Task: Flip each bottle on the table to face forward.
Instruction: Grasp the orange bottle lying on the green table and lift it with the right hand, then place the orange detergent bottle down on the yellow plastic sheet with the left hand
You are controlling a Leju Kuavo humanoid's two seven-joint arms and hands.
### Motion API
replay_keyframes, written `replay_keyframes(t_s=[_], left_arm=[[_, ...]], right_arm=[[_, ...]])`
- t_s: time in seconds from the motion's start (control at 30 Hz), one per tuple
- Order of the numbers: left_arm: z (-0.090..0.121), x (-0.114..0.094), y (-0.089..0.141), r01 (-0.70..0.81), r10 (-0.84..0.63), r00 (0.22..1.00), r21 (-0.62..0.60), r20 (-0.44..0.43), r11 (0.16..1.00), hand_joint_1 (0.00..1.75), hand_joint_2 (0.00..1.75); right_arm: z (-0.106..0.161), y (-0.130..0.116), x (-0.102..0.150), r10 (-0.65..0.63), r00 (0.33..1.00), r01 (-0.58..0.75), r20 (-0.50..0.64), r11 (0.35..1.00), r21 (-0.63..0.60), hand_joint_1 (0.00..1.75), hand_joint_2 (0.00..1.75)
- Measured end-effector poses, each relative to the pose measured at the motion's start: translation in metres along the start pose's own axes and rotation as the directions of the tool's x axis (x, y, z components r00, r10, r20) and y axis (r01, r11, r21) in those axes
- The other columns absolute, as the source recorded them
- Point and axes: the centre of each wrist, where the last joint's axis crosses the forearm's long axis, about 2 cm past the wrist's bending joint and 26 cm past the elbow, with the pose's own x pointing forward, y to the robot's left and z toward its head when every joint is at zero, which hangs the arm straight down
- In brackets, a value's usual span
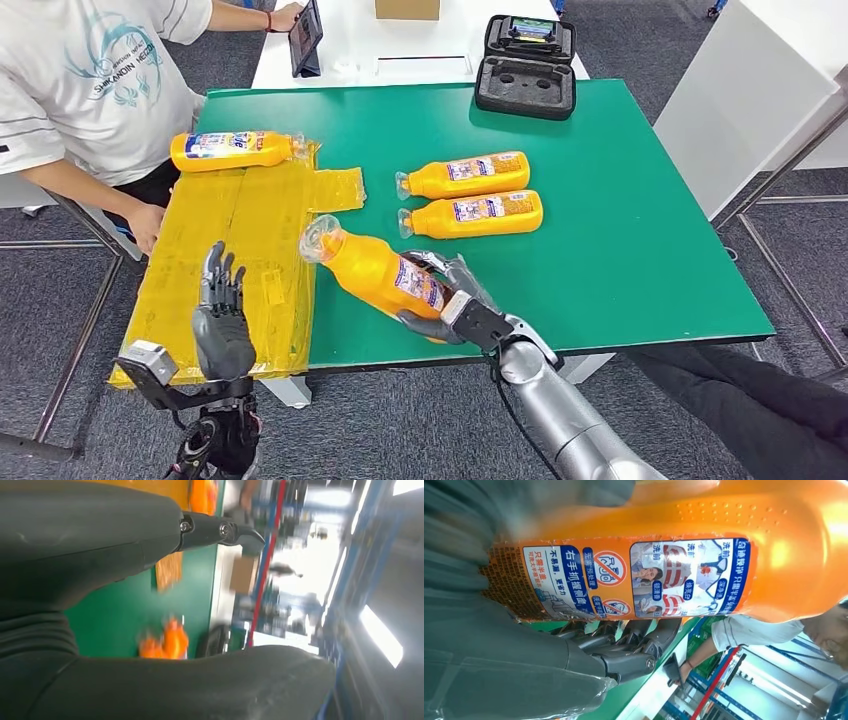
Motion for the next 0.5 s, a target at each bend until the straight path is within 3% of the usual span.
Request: replay_keyframes(t_s=[0.5], left_arm=[[-0.012, 0.003, -0.052, -0.089, 0.089, 0.996, -0.308, -0.015, 0.947, 0.0, 0.0]], right_arm=[[0.02, 0.042, -0.004, -0.102, 0.994, 0.102, -0.034, 0.995, 0.002, 1.75, 1.75]])
